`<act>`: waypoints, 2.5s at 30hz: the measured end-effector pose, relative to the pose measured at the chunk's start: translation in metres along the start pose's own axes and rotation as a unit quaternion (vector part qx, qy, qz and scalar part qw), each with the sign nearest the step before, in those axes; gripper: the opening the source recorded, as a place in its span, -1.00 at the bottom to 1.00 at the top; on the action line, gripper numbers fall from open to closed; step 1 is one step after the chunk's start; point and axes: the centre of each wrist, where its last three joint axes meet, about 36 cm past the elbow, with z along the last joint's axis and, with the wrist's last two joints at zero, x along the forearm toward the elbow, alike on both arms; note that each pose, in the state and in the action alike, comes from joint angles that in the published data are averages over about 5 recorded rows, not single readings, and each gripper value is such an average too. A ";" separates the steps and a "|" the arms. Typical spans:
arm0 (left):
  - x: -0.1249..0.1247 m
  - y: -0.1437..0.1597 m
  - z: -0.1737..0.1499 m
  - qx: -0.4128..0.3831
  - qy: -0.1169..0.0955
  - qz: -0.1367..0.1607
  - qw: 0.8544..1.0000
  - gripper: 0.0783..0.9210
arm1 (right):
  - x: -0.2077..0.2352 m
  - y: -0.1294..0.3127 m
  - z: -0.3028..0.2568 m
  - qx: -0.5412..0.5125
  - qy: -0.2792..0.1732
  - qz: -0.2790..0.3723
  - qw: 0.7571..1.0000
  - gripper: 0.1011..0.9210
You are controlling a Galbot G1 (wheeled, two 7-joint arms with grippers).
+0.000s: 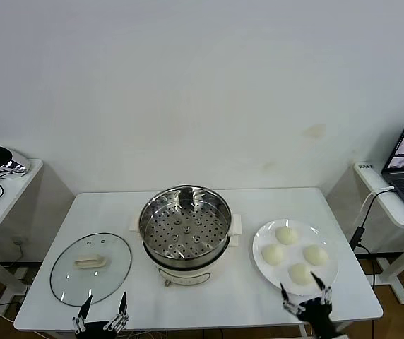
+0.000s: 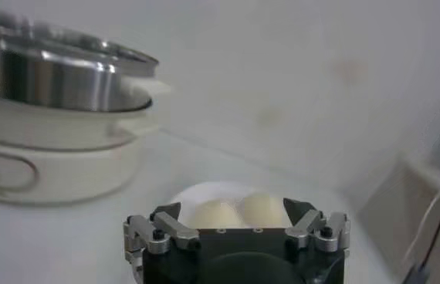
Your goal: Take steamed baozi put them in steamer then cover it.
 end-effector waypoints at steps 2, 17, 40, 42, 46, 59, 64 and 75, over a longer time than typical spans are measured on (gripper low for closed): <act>-0.002 0.001 -0.001 -0.003 -0.001 0.002 1.000 0.77 | -0.006 -0.011 0.000 0.027 0.001 -0.008 1.000 0.76; -0.014 0.002 -0.009 -0.022 -0.008 0.014 1.000 0.77 | -0.128 -0.158 -0.046 0.285 0.032 -0.183 0.940 0.76; -0.018 0.005 -0.014 -0.044 -0.010 0.010 0.999 0.77 | -0.258 -0.203 -0.083 0.320 0.157 -0.412 0.838 0.76; -0.019 0.005 -0.014 -0.045 -0.010 0.009 0.999 0.77 | -0.267 -0.198 -0.081 0.322 0.162 -0.427 0.829 0.76; -0.019 0.006 -0.014 -0.047 -0.011 0.007 0.999 0.77 | -0.285 -0.185 -0.079 0.329 0.168 -0.448 0.814 0.76; -0.022 0.010 -0.011 -0.054 -0.010 0.002 0.998 0.77 | -0.331 -0.150 -0.080 0.350 0.173 -0.473 0.790 0.76; -0.022 0.012 -0.011 -0.056 -0.011 -0.001 0.998 0.77 | -0.343 -0.143 -0.081 0.355 0.179 -0.471 0.787 0.76; -0.021 0.013 -0.009 -0.059 -0.012 -0.003 0.998 0.77 | -0.362 -0.127 -0.081 0.359 0.190 -0.473 0.782 0.71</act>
